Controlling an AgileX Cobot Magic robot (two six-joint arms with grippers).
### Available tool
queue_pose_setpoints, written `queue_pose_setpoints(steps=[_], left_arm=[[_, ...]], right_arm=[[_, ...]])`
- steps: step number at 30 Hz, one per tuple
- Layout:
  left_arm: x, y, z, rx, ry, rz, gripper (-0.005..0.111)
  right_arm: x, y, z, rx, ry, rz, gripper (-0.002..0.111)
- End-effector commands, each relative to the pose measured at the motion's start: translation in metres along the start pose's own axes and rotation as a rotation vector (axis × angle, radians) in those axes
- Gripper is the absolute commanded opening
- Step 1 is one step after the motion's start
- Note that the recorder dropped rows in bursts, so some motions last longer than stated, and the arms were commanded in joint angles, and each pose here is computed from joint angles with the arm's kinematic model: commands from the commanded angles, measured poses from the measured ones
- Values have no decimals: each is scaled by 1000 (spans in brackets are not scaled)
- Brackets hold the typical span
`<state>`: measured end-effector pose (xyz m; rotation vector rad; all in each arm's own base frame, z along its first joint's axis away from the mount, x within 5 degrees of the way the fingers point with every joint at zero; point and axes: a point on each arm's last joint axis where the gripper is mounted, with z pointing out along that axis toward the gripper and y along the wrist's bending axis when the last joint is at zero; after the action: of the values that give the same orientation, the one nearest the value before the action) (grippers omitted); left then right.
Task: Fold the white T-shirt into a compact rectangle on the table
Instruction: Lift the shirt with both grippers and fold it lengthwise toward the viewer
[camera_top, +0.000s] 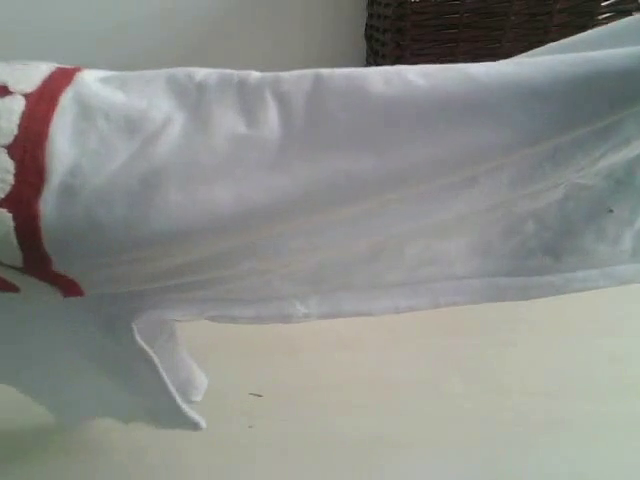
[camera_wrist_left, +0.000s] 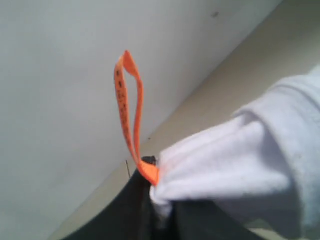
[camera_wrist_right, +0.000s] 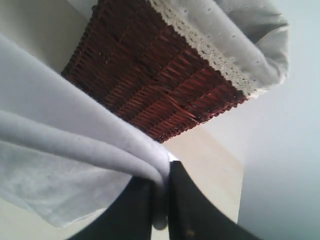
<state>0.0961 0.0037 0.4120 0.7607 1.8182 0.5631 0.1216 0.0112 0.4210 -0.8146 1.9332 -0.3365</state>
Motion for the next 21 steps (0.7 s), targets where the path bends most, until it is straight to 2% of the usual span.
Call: queue_pose_setpoints(steps=[1,5,9,13,16,21], left_arm=[[-6,5,-27,-83,-62,-10,0],[-6,4,-32,-83,-61,-7,0],[1,-3,-14,-5,-1,-56,0],[20,-19,31,131,120,-85,0],[37,-33,71,215,195,-29,0],[58,-44,141,233,224,76,0]], right_arm=[[-1,1,-26,55,-66,36,0],[-1,3,-34,67,-81,40,0],[6,6,-14,-5,4,73,0],[25,18,38,-170,209,75,0],[44,26,84,-267,344,10,0],[63,29,161,-275,416,-33,0]])
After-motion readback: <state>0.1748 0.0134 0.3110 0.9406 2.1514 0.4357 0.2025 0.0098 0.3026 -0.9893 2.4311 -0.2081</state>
